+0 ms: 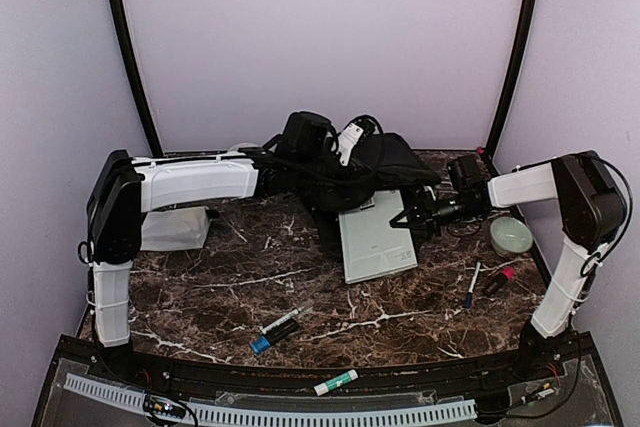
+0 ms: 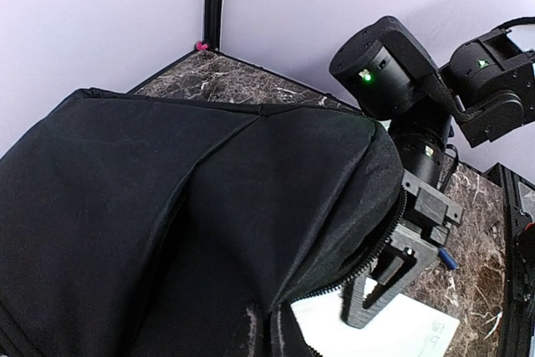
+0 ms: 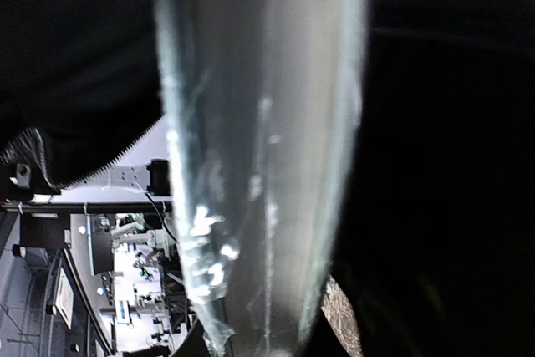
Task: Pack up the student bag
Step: Place the book in the student bag.
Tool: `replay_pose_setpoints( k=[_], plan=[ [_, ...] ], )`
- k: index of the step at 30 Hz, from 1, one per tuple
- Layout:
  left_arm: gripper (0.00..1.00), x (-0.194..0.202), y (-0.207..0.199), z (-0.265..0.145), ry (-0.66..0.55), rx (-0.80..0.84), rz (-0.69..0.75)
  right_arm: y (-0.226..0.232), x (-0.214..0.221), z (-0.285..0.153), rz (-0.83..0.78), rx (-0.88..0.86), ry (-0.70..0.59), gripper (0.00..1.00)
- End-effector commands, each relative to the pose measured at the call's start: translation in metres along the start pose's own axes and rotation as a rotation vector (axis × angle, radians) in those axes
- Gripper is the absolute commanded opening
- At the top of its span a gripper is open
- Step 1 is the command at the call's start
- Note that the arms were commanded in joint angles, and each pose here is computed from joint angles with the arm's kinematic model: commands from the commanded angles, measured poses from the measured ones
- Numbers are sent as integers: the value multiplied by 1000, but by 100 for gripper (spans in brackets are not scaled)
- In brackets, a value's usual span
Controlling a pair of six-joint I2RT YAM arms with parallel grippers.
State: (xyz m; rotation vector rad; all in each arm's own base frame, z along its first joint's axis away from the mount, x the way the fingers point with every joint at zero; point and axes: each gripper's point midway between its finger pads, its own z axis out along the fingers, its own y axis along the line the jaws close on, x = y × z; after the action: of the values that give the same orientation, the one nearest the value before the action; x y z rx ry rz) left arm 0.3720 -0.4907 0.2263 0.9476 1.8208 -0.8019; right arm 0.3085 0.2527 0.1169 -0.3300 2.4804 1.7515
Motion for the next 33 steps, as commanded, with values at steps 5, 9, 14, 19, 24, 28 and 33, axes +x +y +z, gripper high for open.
replay_pose_setpoints(
  k=[5,9,14,19,24,28,33],
  plan=[
    [0,-70,-28,-43,-174,44,76,13,-32,0,10,-94,-73,0],
    [0,-67,-28,-43,-171,41,76,-2,-45,1,17,-4,-109,0],
    [0,-65,-28,-43,-167,43,71,-22,-49,-2,4,140,-119,26],
    [0,-64,-25,-45,-175,24,70,-32,-42,-8,-20,256,-126,42],
    [0,-65,-25,-45,-178,22,71,-46,-37,-29,-121,520,-128,59],
    [0,-63,-24,-45,-173,16,71,-38,-28,-36,-203,600,-95,66],
    [0,-59,-23,-45,-164,15,63,-17,-6,-44,-329,625,-70,70]
  ],
)
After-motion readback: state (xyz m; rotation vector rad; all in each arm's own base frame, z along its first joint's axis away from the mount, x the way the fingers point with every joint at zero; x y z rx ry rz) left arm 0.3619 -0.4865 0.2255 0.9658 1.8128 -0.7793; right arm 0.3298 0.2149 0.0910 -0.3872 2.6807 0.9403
